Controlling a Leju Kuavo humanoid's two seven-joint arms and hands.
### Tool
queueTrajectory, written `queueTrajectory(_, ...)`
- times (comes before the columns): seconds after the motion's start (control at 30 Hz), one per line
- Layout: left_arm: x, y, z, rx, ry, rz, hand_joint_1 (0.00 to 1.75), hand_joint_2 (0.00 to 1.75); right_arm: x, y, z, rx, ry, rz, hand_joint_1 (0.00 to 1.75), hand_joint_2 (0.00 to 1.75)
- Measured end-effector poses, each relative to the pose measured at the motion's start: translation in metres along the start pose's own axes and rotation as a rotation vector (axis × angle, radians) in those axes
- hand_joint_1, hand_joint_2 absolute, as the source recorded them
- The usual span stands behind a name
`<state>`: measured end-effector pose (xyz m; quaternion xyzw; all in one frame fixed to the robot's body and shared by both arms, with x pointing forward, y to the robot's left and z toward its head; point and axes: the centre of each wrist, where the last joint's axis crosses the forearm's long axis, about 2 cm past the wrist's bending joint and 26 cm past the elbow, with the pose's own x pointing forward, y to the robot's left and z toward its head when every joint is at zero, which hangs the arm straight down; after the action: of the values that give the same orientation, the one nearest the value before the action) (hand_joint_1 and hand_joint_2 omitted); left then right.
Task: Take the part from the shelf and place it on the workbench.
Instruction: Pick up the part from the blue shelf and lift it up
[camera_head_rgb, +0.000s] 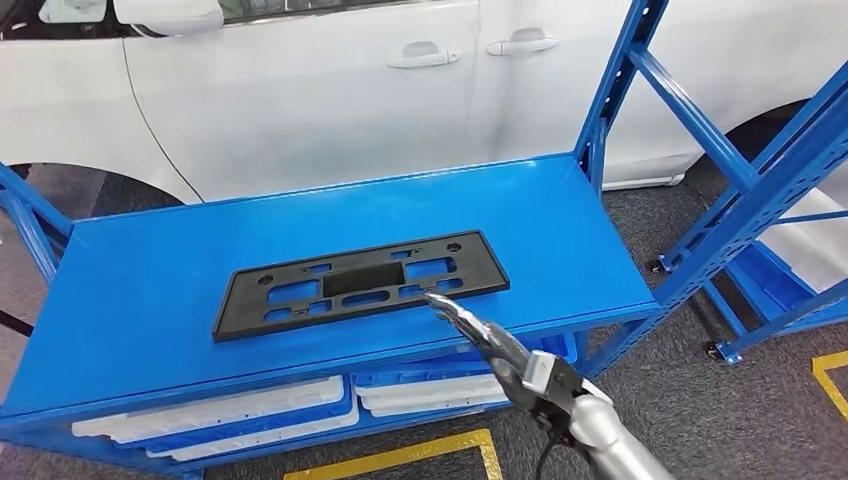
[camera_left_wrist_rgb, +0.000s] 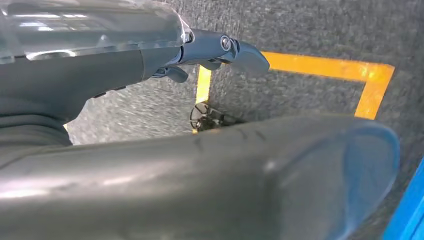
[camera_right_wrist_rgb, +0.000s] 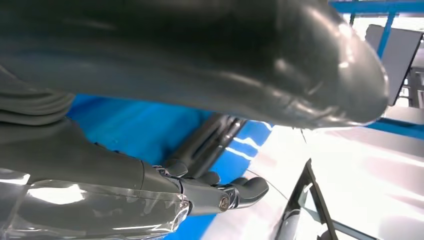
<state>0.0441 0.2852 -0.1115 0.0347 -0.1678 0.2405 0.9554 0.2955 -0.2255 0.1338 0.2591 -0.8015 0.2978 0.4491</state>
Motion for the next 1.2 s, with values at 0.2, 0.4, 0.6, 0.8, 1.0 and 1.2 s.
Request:
queueTrajectory(0.2,-0.002,0.0,0.001,-0.005,0.007,-0.042,0.0,0.0,-0.01,0.007,-0.069,0.055,-0.005,0.064,0.0,1.31)
queueTrajectory(0.4,-0.001,-0.001,0.0,-0.03,-0.007,-0.067,0.0,0.0,0.007,0.019,-0.123,0.031,-0.06,0.36,0.0,1.75)
queueTrajectory(0.6,-0.002,-0.001,0.001,-0.032,-0.005,-0.079,0.0,0.0,0.013,0.033,-0.134,0.017,-0.108,0.542,0.0,1.75)
queueTrajectory(0.8,-0.002,-0.002,0.001,-0.038,-0.006,-0.093,0.0,0.0,0.016,0.04,-0.133,-0.097,-0.225,1.039,0.0,1.75)
queueTrajectory(1.0,-0.002,-0.002,0.001,-0.048,-0.01,-0.107,0.0,0.0,0.006,0.048,-0.124,-0.099,-0.274,1.277,0.0,1.75)
queueTrajectory(1.2,-0.003,0.0,0.001,-0.049,-0.008,-0.11,0.0,0.0,-0.005,0.053,-0.116,-0.043,-0.23,1.286,0.0,1.75)
